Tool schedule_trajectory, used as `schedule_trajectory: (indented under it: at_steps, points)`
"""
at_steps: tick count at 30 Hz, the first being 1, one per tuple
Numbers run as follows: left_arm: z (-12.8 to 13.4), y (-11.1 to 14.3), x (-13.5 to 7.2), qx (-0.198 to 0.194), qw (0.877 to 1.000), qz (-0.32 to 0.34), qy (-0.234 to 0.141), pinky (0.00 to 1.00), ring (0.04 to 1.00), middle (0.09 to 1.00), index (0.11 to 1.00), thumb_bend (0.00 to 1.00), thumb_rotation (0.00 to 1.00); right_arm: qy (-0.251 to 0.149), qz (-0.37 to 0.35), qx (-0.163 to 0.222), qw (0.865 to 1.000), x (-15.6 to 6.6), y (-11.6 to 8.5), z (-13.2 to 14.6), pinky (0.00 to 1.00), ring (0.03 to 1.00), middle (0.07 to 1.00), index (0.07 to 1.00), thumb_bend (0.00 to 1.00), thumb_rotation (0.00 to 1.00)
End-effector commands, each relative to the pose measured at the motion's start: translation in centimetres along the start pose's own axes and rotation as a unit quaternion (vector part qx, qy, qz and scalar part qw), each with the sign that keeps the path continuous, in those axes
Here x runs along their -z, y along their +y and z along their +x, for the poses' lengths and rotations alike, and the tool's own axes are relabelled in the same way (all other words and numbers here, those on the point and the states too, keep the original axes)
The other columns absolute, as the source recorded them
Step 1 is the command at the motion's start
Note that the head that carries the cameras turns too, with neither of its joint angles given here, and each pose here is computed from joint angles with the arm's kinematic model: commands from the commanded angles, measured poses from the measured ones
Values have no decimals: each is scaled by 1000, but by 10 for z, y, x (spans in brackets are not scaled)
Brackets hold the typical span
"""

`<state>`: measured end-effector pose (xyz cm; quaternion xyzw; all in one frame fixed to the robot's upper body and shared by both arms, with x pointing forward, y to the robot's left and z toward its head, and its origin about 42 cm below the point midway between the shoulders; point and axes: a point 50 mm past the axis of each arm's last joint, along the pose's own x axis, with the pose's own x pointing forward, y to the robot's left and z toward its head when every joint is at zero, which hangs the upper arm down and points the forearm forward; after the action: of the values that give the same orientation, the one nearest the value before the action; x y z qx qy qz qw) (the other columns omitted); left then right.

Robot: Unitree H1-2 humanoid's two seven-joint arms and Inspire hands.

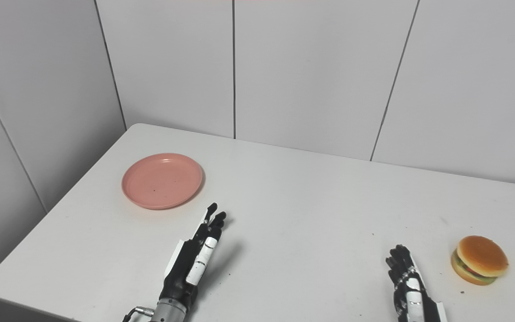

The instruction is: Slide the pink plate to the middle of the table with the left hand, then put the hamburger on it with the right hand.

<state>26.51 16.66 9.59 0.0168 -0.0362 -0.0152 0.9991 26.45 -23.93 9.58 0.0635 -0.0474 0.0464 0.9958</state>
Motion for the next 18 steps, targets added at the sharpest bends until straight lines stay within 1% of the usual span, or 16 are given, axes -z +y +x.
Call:
schedule_trajectory:
  at_steps: [1, 8, 10, 13, 15, 16, 18]
  points:
    - [0, -31, 10, 12, 999, -31, 26, 984, 958, 940, 966, 647, 928, 48, -13, 25, 998, 22, -22, -12, 1000, 947, 940, 928, 802, 955]
    - [1, -25, 14, 11, 999, -37, 26, 997, 966, 946, 968, 619, 937, 50, -13, 24, 998, 28, -16, -9, 1000, 948, 939, 927, 791, 954]
    - [0, -23, 12, 11, 999, -38, 20, 1000, 968, 946, 970, 621, 939, 51, -13, 25, 998, 29, -14, -8, 1000, 945, 932, 921, 788, 957]
    - [0, -19, 7, 10, 1000, -25, -4, 1000, 968, 943, 966, 625, 941, 51, -14, 25, 998, 31, -12, -8, 1000, 940, 926, 916, 769, 958]
    - [2, -17, 1, 8, 1000, -15, -23, 1000, 963, 936, 955, 635, 943, 52, -15, 24, 998, 32, -11, -8, 998, 940, 925, 916, 775, 960]
    - [7, -14, -8, 5, 999, -12, -45, 1000, 962, 935, 953, 637, 944, 53, -13, 23, 998, 33, -11, -8, 998, 940, 925, 916, 776, 960]
    - [17, -8, -25, 1, 996, -14, -85, 964, 950, 933, 951, 642, 922, 53, -10, 23, 998, 35, -10, -8, 995, 939, 920, 911, 779, 953]
